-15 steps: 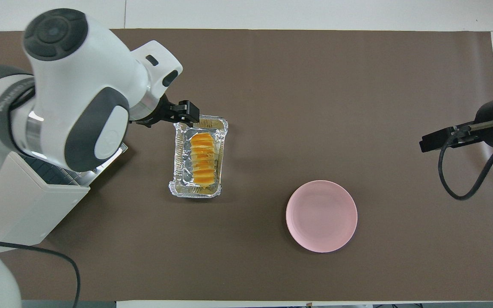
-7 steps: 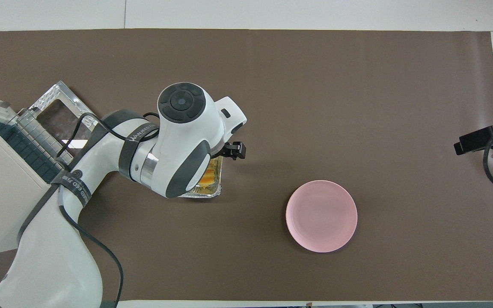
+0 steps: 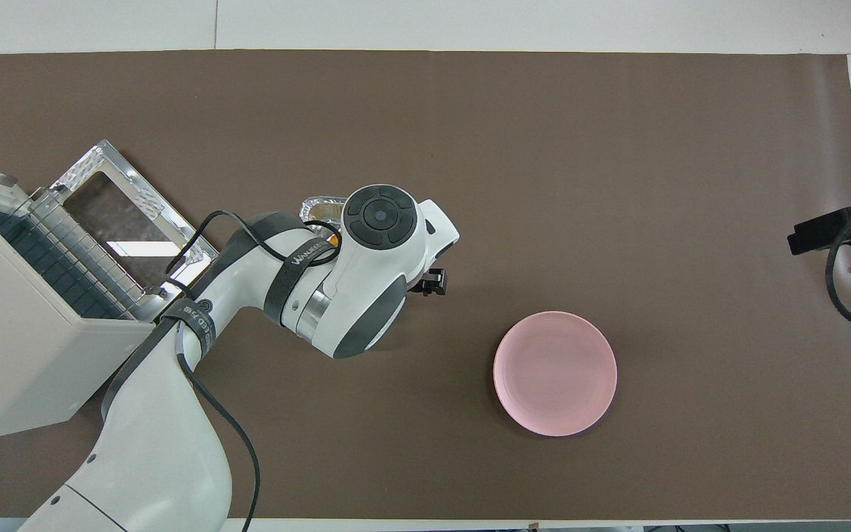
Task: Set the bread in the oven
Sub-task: 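Carry the foil tray with the left gripper into the open oven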
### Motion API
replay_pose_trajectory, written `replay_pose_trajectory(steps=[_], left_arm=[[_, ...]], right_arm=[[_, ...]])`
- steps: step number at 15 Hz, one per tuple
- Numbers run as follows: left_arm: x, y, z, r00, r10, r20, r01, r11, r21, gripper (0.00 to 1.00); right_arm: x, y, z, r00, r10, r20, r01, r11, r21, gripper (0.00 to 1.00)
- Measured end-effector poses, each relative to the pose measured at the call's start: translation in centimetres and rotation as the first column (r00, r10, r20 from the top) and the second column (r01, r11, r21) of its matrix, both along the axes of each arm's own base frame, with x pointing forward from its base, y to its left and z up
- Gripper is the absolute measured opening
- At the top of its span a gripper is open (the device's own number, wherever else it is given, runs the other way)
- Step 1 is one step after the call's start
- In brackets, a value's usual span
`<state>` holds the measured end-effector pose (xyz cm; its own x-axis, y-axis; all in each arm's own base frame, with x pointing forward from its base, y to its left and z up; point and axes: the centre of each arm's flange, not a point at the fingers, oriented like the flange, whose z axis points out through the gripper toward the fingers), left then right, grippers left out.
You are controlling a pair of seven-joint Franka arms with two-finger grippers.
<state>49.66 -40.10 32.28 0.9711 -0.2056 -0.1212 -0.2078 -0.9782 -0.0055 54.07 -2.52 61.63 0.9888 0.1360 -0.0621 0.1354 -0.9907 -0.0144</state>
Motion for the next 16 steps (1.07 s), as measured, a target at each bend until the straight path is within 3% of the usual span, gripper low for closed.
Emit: replay_pose_trajectory(steps=[3,9,11,14,16], left_arm=[[-0.1,0.2,-0.3,1.000,0.020,-0.005,-0.020,1.000,0.008,0.88],[-0.3,0.5,-0.6,0.999,0.044,-0.009,-0.044,0.999,0.017,0.19],[-0.2,0.8,-0.7,0.999,0.049,-0.011,-0.049,0.999,0.020,0.02],[0.7,1.8,0.1,0.997,0.078,-0.016,-0.078,0.996,0.038,0.02],[3.0,3.5,2.8,0.990,0.138,-0.006,-0.137,0.989,0.053,0.02]], right_arm=[[0.0,0.4,0.0,1.000,-0.005,-0.003,0.005,0.999,0.052,1.00],[0.0,0.2,0.0,1.000,-0.008,-0.003,0.008,0.999,0.048,1.00],[-0.1,0.0,0.0,1.000,-0.011,-0.003,0.011,0.999,0.044,1.00],[-0.1,0.0,0.0,1.000,-0.011,-0.003,0.011,0.999,0.041,1.00],[-0.1,0.0,0.0,1.000,-0.011,-0.003,0.011,0.999,0.038,1.00]])
